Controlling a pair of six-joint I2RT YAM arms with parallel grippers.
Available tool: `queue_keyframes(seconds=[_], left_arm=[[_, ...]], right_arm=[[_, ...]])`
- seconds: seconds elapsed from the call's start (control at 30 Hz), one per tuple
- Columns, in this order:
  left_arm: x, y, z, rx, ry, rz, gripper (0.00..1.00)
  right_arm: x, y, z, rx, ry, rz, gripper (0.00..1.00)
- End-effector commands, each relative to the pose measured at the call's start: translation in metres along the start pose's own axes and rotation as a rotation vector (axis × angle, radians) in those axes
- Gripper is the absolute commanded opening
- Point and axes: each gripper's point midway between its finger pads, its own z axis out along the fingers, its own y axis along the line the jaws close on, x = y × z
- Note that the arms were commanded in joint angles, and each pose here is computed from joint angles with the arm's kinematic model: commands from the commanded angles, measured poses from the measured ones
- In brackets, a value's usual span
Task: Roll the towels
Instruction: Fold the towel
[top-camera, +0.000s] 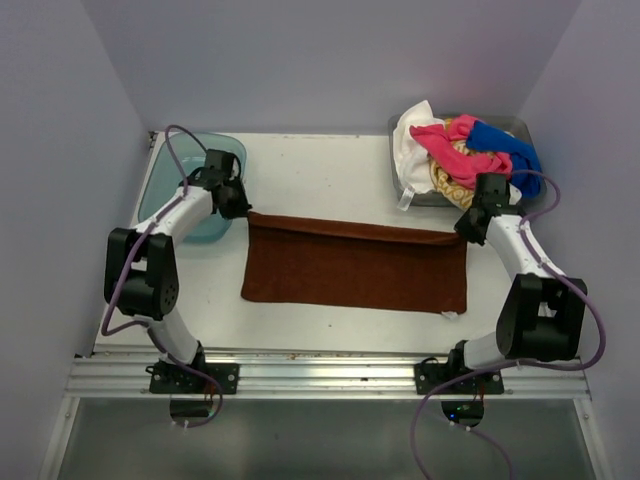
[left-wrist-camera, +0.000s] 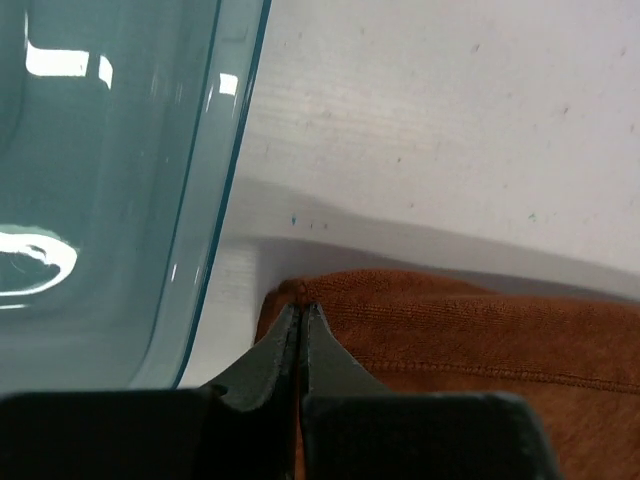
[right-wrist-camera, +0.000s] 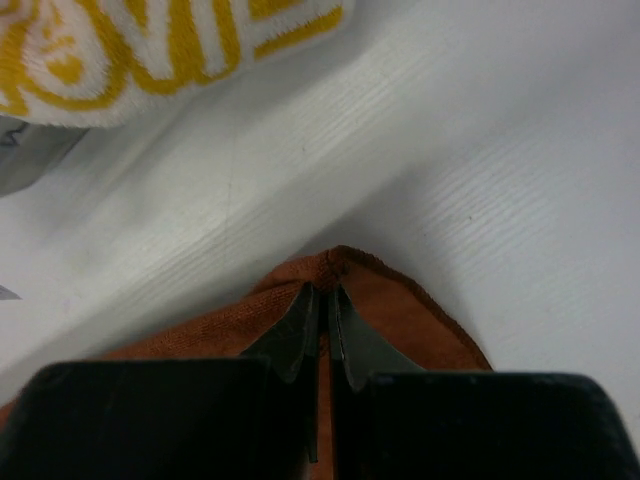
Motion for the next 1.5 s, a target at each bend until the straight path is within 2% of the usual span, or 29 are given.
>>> queue_keyframes(seconds=[0.0,0.23,0.33,0.43,0.6,0.93,1.47], left_arm=[[-0.049,-0.007,-0.01,0.019,-0.128,-0.002,0.0],[-0.036,-0.008,-0.031,0.046,-0.112,0.015,0.0],[-0.016,-0.002,-0.041,0.048,-0.093,0.014,0.0],[0.02,0.009,-0.049,0.052,-0.036,0.011,0.0],[0.051,0.016,-0.06,0.083,-0.005,-0.002,0.0],[0.088,0.02,-0.058,0.119,0.061,-0.007,0.0],[0.077,0.017,-0.083,0.123,0.012,-0.001,0.0]], right_arm=[[-0.042,0.023,-0.008,-0.061,-0.112,0.025,0.0],[-0.007,0.004,-0.016,-0.053,-0.045,0.028,0.0],[0.014,-0.011,-0.018,-0.047,-0.048,0.033,0.0],[0.034,-0.025,-0.024,-0.036,-0.016,0.017,0.0],[0.065,-0.041,-0.033,-0.034,0.028,0.057,0.0],[0.077,-0.066,-0.052,0.038,0.022,0.093,0.0],[0.065,-0.082,-0.075,0.084,-0.063,0.117,0.0]])
